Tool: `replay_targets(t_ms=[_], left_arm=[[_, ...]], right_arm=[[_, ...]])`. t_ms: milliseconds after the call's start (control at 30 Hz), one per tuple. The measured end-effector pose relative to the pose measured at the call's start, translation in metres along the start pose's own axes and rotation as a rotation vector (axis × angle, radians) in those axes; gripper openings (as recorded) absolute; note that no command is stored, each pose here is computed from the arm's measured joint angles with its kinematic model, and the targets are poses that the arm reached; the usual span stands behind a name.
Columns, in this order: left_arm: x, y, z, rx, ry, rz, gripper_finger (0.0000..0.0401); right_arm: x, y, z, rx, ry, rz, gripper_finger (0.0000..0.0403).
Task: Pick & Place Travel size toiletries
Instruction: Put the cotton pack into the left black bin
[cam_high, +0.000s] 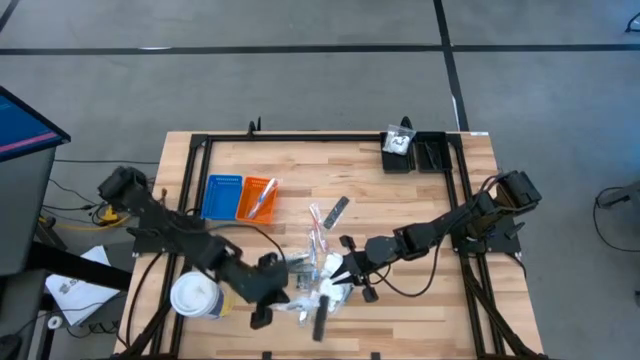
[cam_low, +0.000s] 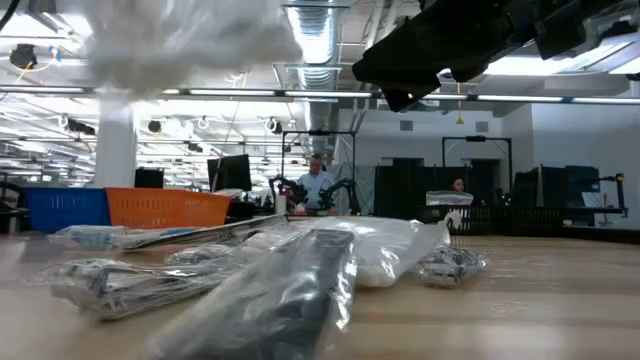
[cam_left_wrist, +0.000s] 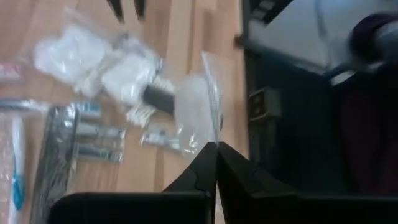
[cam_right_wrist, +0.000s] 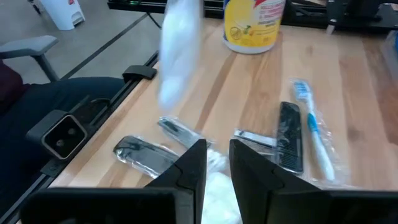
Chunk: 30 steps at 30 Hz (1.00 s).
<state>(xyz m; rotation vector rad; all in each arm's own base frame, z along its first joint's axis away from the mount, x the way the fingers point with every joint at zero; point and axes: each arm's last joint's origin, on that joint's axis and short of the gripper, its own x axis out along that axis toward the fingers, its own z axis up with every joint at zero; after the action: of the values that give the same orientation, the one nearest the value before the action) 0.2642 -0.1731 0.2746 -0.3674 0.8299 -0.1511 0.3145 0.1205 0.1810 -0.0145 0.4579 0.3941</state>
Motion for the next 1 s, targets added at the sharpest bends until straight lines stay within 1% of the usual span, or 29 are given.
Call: replay_targets(t_ms=[100, 233, 500, 600, 833, 933, 1000], left_arm=[[-0.013, 0.007, 0.011, -0.025, -0.023, -0.033, 0.0001], [-0.015, 0.019, 0.020, -0.040, -0.002, -0.068, 0.0001], [0.008, 0.040, 0.027, -0.091, 0.100, -0.103, 0.0001], [0.017, 0.045, 0.027, -0.083, 0.140, -0.109, 0.0001], [0.022, 0.052, 0.030, -0.076, 0.153, -0.115, 0.0001], [0.022, 0.054, 0.031, -0.082, 0.157, -0.124, 0.0001], [0.022, 0.054, 0.031, -0.084, 0.161, -0.130, 0.0001]], right_arm=[[0.000, 0.005, 0.000, -0.010, 0.001, 0.015, 0.0065], [0.000, 0.010, -0.001, -0.016, 0.002, 0.028, 0.0065], [0.000, 0.008, 0.004, -0.018, -0.040, 0.022, 0.0065], [0.000, 0.009, 0.007, -0.017, -0.072, 0.025, 0.0065], [0.000, 0.014, 0.009, -0.022, -0.100, 0.043, 0.0065], [0.000, 0.015, 0.010, 0.057, -0.103, 0.058, 0.0065], [0.000, 0.016, 0.009, 0.068, -0.093, 0.102, 0.0065]])
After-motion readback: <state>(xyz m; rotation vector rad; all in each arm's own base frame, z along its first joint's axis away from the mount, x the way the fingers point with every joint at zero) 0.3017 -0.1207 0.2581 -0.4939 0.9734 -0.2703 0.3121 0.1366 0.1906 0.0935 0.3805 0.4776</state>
